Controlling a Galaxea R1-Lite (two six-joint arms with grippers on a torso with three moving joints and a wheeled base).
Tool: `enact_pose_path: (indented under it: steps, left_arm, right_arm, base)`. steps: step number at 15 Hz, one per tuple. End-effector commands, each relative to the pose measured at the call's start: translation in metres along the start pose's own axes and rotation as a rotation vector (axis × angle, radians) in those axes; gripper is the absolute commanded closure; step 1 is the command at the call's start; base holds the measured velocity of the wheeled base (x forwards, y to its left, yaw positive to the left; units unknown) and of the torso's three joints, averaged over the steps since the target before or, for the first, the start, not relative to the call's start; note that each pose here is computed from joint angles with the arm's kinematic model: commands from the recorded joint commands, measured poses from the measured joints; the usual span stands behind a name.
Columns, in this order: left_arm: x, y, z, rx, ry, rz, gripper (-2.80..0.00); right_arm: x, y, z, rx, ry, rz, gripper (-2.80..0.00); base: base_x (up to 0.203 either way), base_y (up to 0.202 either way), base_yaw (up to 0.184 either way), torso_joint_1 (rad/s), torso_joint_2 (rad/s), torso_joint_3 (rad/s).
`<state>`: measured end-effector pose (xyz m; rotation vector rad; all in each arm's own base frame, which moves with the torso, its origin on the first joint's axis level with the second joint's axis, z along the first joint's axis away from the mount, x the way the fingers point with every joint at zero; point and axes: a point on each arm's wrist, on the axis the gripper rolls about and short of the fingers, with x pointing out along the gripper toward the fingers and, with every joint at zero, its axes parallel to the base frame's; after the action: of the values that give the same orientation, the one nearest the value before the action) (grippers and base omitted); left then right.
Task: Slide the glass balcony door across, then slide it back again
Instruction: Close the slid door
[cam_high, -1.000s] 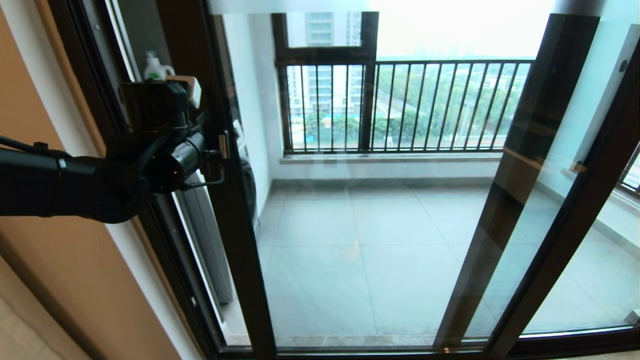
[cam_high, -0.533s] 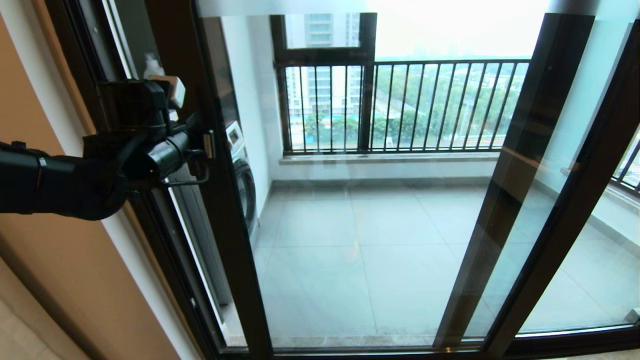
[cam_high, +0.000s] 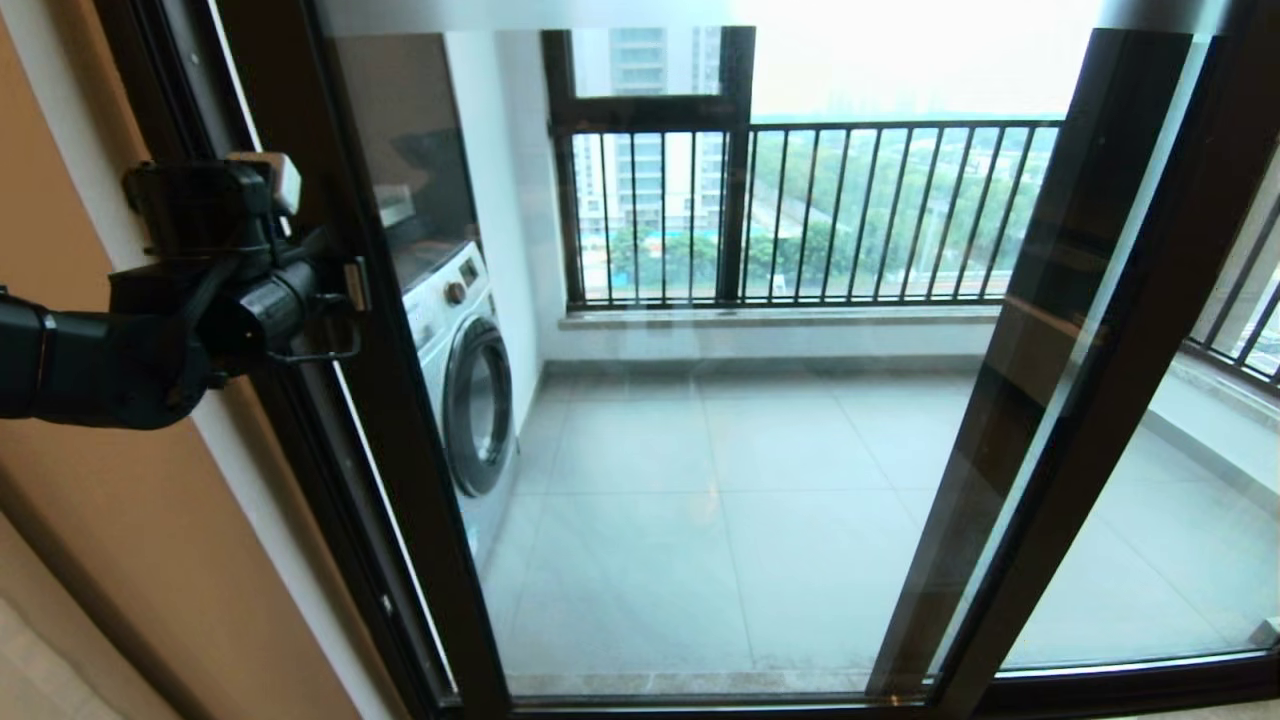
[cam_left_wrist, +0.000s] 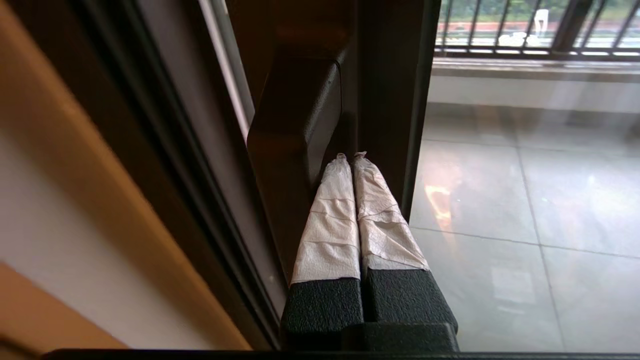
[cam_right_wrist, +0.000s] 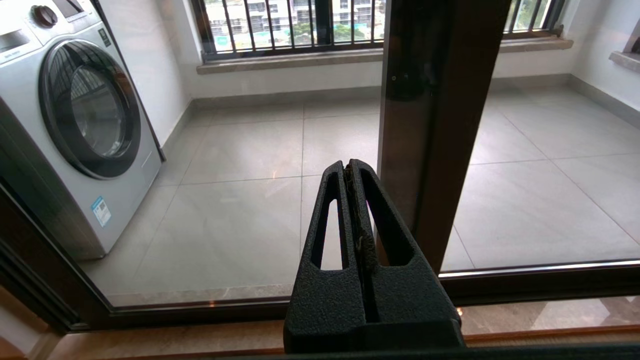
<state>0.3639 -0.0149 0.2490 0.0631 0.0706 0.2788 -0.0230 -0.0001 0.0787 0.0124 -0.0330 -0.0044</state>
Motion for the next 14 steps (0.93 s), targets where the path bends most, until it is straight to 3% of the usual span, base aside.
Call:
enact_pose_path:
  steps: [1, 14]
  left_arm:
    - [0.0, 0.004, 0.0, -0.002, 0.002, -0.009, 0.0]
    - [-0.009, 0.018, 0.008, -0.012, -0.02, 0.003, 0.0]
  right_arm:
    - [0.001, 0.0, -0.003, 0.0, 0.013, 0.0, 0.0]
    - [0.001, 0.0, -0.003, 0.0, 0.013, 0.0, 0.0]
  base:
    - [0.0, 0.0, 0.0, 0.0, 0.0, 0.0]
    - [0.0, 0.0, 0.0, 0.0, 0.0, 0.0]
